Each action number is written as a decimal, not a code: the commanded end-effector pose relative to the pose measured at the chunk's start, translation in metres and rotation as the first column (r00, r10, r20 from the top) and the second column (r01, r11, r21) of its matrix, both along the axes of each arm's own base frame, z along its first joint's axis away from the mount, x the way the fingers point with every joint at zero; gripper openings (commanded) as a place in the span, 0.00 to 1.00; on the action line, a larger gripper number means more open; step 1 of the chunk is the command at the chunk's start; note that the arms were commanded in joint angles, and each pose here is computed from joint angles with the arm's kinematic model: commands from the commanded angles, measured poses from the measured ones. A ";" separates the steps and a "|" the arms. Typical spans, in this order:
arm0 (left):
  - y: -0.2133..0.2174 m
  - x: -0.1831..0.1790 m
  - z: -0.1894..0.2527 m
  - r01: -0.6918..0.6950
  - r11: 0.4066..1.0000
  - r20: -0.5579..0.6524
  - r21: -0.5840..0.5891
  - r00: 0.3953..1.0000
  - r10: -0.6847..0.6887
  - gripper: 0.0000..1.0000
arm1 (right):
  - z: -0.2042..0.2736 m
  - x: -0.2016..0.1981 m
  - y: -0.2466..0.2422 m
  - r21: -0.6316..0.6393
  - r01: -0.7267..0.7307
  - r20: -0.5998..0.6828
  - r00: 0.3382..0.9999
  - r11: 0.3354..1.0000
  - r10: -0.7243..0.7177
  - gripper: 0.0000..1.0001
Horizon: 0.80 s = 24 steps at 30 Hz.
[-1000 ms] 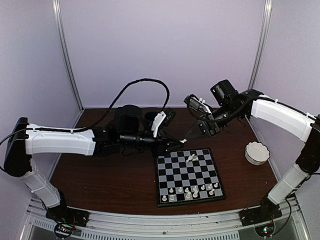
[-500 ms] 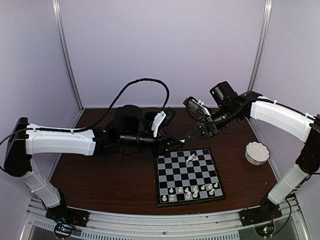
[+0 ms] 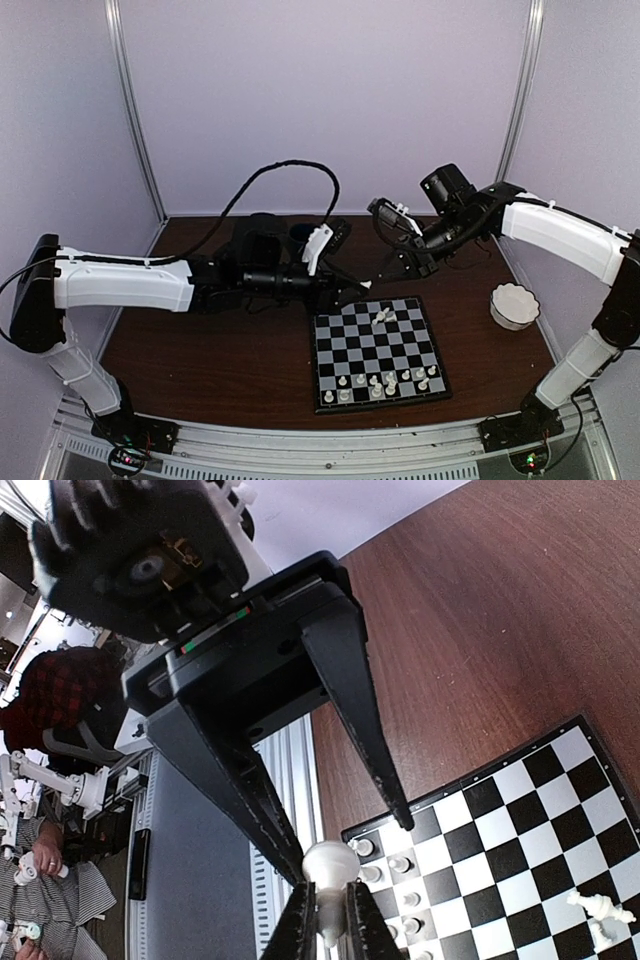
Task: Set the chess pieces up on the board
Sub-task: Pass from the left arm to the right, then place the bishop on f1.
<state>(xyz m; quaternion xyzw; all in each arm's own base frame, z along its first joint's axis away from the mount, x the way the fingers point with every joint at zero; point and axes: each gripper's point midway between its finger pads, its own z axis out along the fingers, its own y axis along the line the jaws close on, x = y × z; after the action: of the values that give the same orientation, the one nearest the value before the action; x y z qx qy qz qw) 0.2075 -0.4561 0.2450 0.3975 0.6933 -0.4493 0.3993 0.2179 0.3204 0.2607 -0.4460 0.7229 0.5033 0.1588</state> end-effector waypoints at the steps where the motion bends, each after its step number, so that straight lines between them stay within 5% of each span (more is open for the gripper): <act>1: 0.007 0.009 -0.001 -0.063 0.997 0.038 0.040 0.997 0.062 0.44 | 0.010 -0.003 -0.012 -0.011 0.011 0.078 0.997 1.000 -0.011 0.05; 10: 0.034 0.013 -0.004 -0.149 0.980 0.082 0.134 0.987 0.139 0.48 | 0.007 0.002 -0.043 -0.073 0.074 0.157 0.986 0.995 -0.062 0.05; 24: 0.093 0.034 -0.040 -0.392 0.866 0.137 0.312 0.920 0.367 0.48 | -0.026 -0.029 -0.096 -0.290 0.073 0.360 0.932 0.954 0.038 0.05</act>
<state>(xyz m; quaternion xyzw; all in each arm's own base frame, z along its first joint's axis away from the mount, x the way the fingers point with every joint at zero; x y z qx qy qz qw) 0.2344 -0.3827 0.2154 0.3563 0.7898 -0.2636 0.4239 0.2030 0.2488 0.2546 -0.5107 0.7469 0.3556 0.2343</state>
